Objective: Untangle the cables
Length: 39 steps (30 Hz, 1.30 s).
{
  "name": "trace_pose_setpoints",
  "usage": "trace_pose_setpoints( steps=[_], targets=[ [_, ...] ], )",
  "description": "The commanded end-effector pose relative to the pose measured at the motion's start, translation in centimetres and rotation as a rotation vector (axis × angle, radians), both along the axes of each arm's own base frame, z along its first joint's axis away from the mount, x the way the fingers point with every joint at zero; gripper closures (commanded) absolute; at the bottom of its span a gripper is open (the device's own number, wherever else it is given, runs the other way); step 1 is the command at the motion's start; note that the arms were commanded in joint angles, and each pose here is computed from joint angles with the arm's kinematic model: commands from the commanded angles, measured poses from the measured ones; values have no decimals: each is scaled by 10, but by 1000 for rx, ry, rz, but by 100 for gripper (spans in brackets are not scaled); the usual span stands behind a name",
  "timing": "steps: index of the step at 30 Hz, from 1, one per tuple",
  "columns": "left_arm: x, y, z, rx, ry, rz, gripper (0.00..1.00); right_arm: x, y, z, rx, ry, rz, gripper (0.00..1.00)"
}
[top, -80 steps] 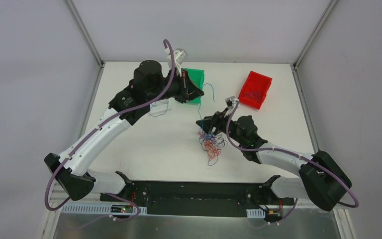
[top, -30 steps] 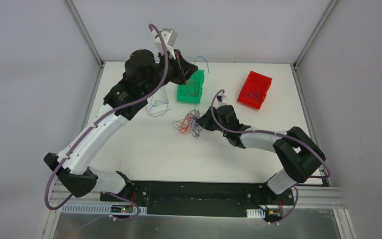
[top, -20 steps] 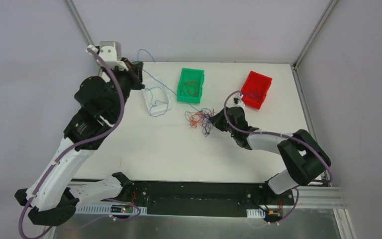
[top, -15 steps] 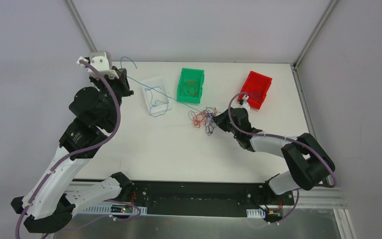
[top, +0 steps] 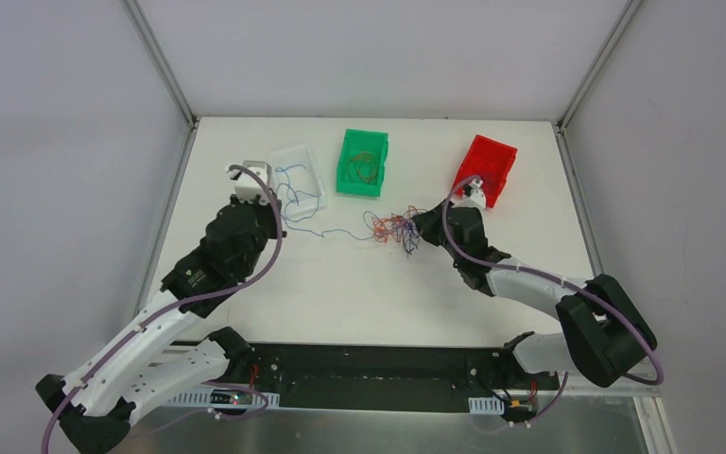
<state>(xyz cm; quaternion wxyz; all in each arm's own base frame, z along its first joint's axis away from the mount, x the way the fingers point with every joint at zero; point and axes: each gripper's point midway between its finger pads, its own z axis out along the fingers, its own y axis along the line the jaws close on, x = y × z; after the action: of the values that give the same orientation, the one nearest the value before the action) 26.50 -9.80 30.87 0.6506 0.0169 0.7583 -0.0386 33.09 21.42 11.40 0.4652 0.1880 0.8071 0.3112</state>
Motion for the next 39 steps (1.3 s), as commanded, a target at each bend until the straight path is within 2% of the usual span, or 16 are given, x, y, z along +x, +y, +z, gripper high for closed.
trace_pose_setpoints(
  steps=[1,8,13,15,16,17,18,20,25,29,32,35,39],
  targets=[
    [-5,-34,-61,-77,179,-114,100,1,14,32,-22,-116,79,85],
    [-13,-36,-108,-73,305,-102,100,-10,32,45,-173,-208,167,85],
    [-17,-41,-126,-63,377,-108,92,-15,39,48,-225,-245,200,87],
    [-19,-44,-131,-52,405,-126,69,-16,41,49,-235,-252,203,88],
    [-20,-47,-131,-44,418,-144,52,-16,41,49,-237,-253,204,88],
    [-21,-51,-132,-38,432,-167,40,-17,42,49,-237,-252,206,88],
    [-21,-56,-132,-33,442,-195,32,-18,43,50,-235,-254,212,88],
    [-21,-67,-132,-16,466,-255,25,-19,44,51,-234,-258,219,89],
    [-18,-106,-142,27,500,-454,26,-17,45,47,-250,-240,219,89],
    [-12,-141,-154,48,404,-624,30,-16,47,44,-254,-217,218,89],
    [2,-154,-161,69,314,-669,29,-15,45,44,-254,-213,207,89],
    [-1,-173,-177,150,303,-821,31,-15,46,43,-249,-211,209,89],
    [5,-193,-187,191,315,-918,36,-15,45,45,-244,-211,202,89]
  ],
)
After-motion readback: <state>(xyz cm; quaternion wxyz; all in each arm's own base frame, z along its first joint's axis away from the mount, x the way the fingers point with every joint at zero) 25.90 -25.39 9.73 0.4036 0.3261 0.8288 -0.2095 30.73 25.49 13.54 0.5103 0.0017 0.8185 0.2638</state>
